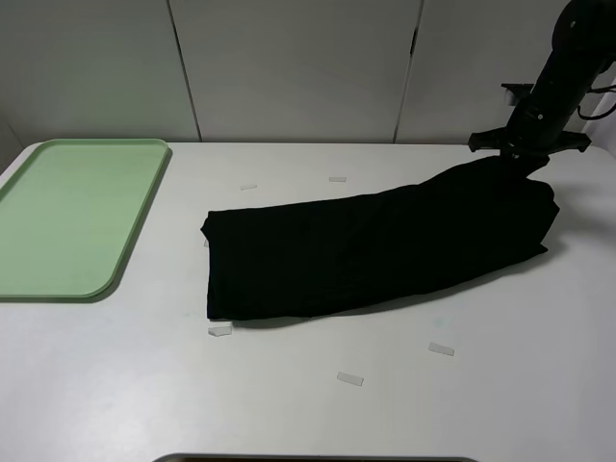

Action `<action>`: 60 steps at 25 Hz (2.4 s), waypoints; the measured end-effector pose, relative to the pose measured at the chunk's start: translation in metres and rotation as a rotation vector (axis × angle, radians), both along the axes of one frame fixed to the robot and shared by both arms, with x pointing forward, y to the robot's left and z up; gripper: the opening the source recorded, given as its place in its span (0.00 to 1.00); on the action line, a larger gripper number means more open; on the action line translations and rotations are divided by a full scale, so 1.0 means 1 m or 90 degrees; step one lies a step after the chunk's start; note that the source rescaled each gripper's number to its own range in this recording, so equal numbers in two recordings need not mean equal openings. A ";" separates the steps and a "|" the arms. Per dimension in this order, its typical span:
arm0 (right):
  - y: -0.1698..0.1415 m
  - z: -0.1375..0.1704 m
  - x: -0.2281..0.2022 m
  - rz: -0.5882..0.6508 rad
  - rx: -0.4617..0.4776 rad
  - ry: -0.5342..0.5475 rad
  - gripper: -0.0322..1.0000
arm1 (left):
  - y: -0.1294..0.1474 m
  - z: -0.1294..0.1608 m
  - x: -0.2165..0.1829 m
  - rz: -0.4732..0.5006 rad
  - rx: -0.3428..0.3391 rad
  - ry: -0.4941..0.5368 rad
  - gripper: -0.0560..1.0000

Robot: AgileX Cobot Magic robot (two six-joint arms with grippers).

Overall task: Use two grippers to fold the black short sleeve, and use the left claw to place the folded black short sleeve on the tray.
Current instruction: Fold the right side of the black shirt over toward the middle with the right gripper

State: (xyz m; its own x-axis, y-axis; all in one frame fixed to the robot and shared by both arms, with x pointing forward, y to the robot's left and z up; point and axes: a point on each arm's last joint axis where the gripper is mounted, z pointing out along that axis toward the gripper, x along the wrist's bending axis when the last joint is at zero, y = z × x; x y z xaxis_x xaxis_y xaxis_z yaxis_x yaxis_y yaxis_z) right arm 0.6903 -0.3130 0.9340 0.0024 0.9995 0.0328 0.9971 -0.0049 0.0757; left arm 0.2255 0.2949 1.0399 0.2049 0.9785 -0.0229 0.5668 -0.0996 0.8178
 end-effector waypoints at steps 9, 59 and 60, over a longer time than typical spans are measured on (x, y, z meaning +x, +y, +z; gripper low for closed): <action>0.064 0.034 -0.014 0.080 -0.095 -0.004 0.09 | 0.000 0.000 0.000 0.000 0.000 0.000 1.00; 0.124 0.037 -0.028 0.102 -0.046 0.003 0.09 | 0.004 0.000 0.001 0.017 0.025 -0.003 1.00; 0.127 0.037 -0.029 0.106 -0.045 0.003 0.09 | 0.004 0.000 0.001 0.017 0.025 -0.003 1.00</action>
